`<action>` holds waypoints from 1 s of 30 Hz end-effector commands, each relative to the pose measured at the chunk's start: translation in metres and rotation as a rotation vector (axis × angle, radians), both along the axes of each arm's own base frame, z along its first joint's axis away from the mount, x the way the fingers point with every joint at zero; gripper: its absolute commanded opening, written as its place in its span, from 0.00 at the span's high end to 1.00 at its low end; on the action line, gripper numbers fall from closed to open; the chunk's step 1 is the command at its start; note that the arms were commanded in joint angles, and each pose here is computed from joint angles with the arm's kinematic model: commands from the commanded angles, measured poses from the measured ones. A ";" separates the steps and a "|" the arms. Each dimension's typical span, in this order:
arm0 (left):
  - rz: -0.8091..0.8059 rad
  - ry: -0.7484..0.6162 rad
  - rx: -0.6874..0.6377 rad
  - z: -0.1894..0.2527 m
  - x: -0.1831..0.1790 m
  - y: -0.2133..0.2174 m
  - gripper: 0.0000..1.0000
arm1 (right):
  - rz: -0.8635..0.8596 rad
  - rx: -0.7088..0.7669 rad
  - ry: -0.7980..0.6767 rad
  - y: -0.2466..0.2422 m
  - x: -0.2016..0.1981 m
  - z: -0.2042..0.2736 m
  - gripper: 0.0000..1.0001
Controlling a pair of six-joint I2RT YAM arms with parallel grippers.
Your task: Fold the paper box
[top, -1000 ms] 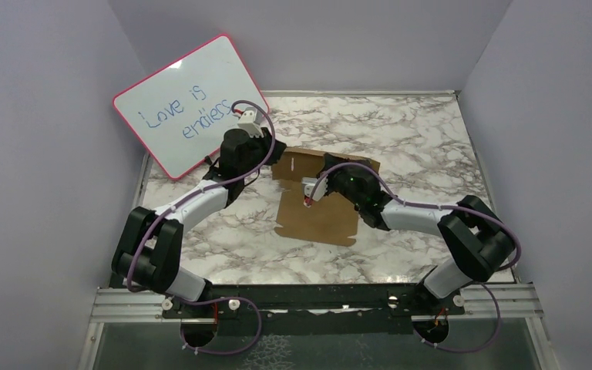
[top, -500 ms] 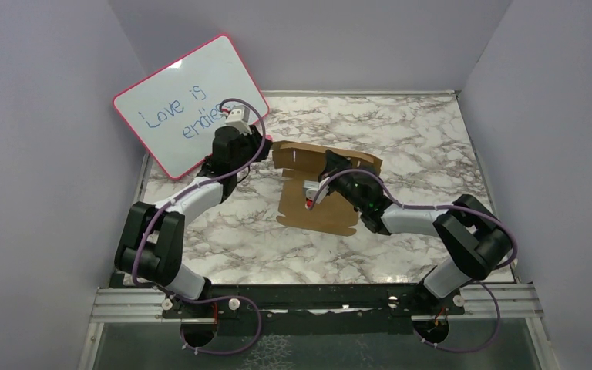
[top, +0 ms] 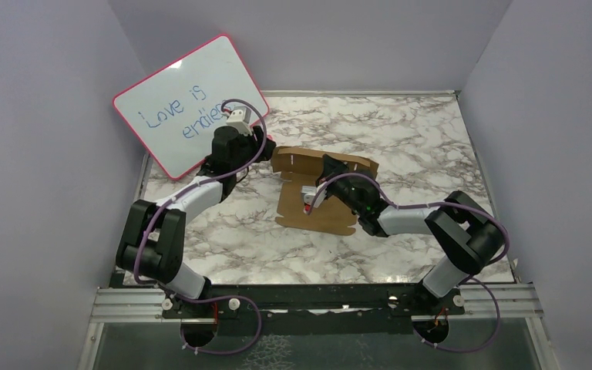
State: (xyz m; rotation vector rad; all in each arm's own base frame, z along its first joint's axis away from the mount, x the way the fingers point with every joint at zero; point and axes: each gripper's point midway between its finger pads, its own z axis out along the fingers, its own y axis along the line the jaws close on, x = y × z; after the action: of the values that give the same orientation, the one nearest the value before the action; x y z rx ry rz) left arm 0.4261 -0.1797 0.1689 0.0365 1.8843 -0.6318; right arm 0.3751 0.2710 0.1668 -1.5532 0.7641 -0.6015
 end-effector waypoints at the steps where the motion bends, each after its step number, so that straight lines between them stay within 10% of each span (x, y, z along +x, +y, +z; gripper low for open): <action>1: -0.080 -0.045 0.031 0.005 0.005 -0.010 0.45 | 0.011 0.021 -0.010 0.005 -0.001 -0.001 0.98; 14: -0.217 -0.062 0.125 -0.012 0.006 -0.021 0.44 | 0.049 0.021 0.027 0.013 -0.003 -0.005 0.97; 30: -0.292 0.024 0.074 -0.024 -0.013 -0.043 0.71 | 0.025 0.033 0.034 0.019 0.010 0.001 0.96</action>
State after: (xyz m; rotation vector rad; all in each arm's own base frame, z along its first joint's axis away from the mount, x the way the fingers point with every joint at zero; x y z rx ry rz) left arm 0.4226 -0.2060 0.1383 0.3163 1.9498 -0.6921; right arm 0.3826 0.2786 0.1667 -1.5473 0.7831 -0.5765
